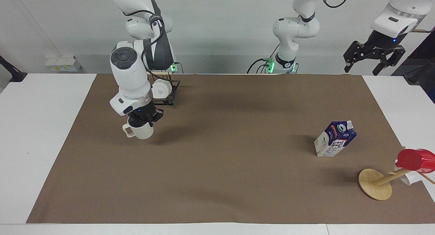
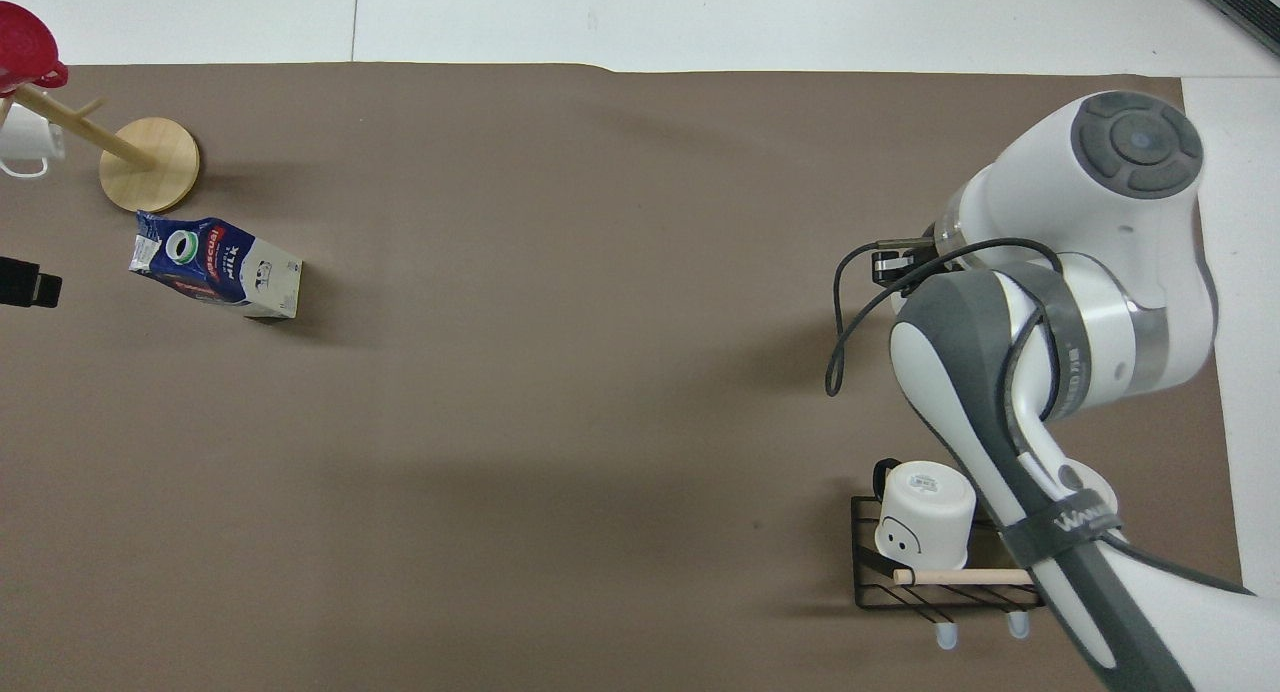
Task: Place cup and milk on table
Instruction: 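Carry the white mug with the right gripper toward the table center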
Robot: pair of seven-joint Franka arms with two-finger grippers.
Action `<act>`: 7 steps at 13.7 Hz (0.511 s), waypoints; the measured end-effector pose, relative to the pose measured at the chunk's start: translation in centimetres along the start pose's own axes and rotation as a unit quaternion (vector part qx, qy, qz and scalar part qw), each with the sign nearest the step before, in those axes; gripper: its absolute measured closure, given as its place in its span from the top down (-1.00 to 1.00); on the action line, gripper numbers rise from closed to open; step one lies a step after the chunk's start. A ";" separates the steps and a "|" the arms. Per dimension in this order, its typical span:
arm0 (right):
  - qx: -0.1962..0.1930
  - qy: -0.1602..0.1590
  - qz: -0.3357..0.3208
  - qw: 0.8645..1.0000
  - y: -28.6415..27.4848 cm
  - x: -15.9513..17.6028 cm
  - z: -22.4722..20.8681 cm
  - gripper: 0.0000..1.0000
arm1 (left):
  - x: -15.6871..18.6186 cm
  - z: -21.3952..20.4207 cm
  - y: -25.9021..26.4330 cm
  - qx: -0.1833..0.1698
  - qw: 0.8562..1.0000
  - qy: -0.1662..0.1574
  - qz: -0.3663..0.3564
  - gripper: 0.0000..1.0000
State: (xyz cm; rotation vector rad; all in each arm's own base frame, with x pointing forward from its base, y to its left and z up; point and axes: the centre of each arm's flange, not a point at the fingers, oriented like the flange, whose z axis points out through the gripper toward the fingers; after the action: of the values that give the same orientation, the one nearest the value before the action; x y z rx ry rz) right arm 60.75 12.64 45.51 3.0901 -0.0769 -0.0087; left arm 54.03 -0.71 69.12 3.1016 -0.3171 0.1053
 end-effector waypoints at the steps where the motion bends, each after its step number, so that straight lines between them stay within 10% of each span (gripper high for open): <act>1: 0.002 -0.001 0.003 1.000 -1.3 -0.3 0.0 -0.92 | 0.0 0.0 0.0 0.000 1.000 0.000 0.000 1.00; 7: 0.019 -0.002 0.032 0.999 -11.3 -1.8 0.4 -0.92 | 0.0 0.0 0.0 0.000 1.000 0.000 0.000 1.00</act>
State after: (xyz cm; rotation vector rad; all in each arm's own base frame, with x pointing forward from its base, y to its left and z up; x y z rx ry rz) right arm 59.55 24.02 44.50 3.1241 -0.1778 -0.0121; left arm 54.03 -0.72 69.10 3.1016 -0.3172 0.1050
